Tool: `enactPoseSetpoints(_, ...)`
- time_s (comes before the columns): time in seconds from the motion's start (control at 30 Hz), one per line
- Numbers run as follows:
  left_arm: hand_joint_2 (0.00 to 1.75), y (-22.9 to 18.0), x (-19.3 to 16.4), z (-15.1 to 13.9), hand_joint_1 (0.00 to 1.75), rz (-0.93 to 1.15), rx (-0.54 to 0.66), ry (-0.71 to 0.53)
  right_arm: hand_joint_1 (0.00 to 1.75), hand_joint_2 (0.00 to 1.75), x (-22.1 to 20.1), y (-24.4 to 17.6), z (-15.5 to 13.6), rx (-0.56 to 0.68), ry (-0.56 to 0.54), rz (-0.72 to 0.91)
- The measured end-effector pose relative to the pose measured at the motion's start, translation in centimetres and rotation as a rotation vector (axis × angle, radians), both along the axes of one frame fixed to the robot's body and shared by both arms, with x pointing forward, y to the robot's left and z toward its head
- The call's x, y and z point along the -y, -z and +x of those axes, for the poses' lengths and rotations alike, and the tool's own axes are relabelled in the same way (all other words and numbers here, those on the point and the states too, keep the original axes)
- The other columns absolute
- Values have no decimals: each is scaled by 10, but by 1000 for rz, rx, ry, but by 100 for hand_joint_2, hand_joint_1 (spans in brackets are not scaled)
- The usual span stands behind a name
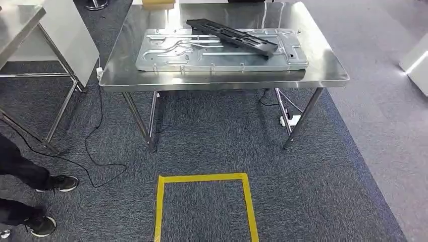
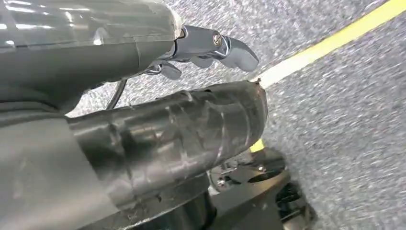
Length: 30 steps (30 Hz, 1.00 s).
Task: Take the parts from the cabinet and place them on the table.
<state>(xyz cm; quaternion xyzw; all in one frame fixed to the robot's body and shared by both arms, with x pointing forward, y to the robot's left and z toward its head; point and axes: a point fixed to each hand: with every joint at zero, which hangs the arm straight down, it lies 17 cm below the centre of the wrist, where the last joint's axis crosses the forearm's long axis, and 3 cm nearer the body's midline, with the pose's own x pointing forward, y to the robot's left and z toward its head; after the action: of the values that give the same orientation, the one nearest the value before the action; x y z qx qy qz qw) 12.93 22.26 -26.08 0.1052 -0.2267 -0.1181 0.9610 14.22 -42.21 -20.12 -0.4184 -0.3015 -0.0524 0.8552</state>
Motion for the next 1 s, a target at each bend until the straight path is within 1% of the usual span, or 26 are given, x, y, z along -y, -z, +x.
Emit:
enactPoseSetpoints(0.2,0,0,0,2,0,0,4,-3,0,0,-24,19,-7,-44,25,125)
enactPoseSetpoints(0.33,0,0,-1,-1,0,1,-1,-6,0,0,-35,27,-14,-71,40,171)
enactPoseSetpoints(0.57,0,1,-1,-3,0,1,-4,-6,0,0,-45,35,-24,-97,70,223)
enactPoseSetpoints(0.73,0,-1,-4,3,0,4,7,-7,0,0,-55,37,-25,-98,76,249)
enactPoseSetpoints(1.0,0,0,-3,1,0,1,6,-11,0,0,-61,40,-27,-88,94,287)
